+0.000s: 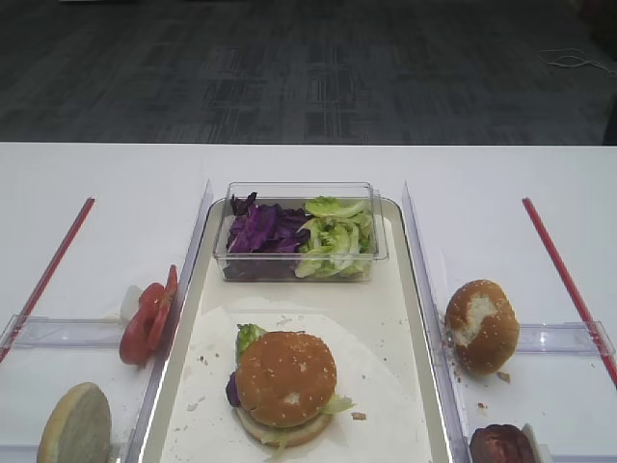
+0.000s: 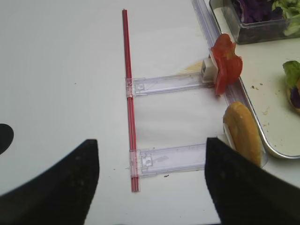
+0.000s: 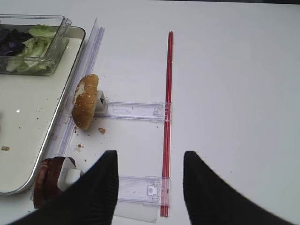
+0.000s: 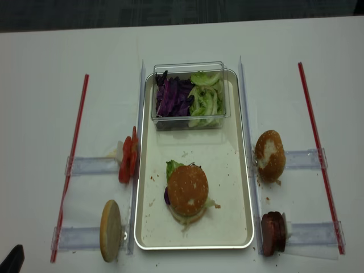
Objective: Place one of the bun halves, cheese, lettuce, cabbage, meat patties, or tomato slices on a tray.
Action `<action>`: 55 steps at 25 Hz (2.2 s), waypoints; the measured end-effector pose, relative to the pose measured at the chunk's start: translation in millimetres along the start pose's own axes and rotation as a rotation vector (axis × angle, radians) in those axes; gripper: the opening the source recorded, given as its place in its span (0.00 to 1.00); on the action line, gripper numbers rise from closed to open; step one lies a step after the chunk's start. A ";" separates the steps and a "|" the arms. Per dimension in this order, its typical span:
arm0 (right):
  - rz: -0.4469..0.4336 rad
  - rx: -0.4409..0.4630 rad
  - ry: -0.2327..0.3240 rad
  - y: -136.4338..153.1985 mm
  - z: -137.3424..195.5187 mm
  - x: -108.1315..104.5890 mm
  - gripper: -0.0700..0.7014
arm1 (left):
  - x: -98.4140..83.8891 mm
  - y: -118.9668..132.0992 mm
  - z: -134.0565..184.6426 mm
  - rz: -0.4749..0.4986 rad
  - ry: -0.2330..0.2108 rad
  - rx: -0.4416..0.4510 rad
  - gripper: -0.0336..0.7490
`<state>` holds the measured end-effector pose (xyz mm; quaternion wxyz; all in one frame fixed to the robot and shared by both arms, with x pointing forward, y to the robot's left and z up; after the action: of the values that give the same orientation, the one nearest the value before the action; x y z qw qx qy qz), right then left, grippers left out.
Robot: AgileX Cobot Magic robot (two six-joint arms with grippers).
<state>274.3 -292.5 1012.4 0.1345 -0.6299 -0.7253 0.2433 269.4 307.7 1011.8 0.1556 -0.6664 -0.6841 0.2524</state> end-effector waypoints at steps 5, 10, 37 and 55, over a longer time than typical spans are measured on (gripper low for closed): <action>0.000 0.000 0.000 0.0 0.0 0.0 0.53 | 0.0 0.0 0.0 0.000 0.000 0.000 0.66; 0.000 0.000 0.000 0.0 0.0 0.0 0.53 | 0.0 0.0 0.0 0.000 0.000 0.000 0.66; 0.000 0.000 0.000 0.0 0.0 0.0 0.53 | 0.0 0.0 0.0 0.000 0.000 0.000 0.66; 0.000 0.000 0.000 0.0 0.0 0.0 0.53 | 0.0 0.0 0.0 0.000 0.000 0.000 0.66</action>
<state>274.3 -292.5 1012.4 0.1345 -0.6299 -0.7253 0.2433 269.4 307.7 1011.8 0.1556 -0.6664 -0.6841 0.2524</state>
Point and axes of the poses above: a point on each arm's last joint axis where the gripper is mounted, y pointing out along that axis toward the gripper, x along the wrist's bending axis when the last joint is at zero, z = x × y, the point moved 5 cm from there along y, pointing out along that axis toward the gripper, and after that the axes turned 9 degrees about -y, right-handed, at the moved point
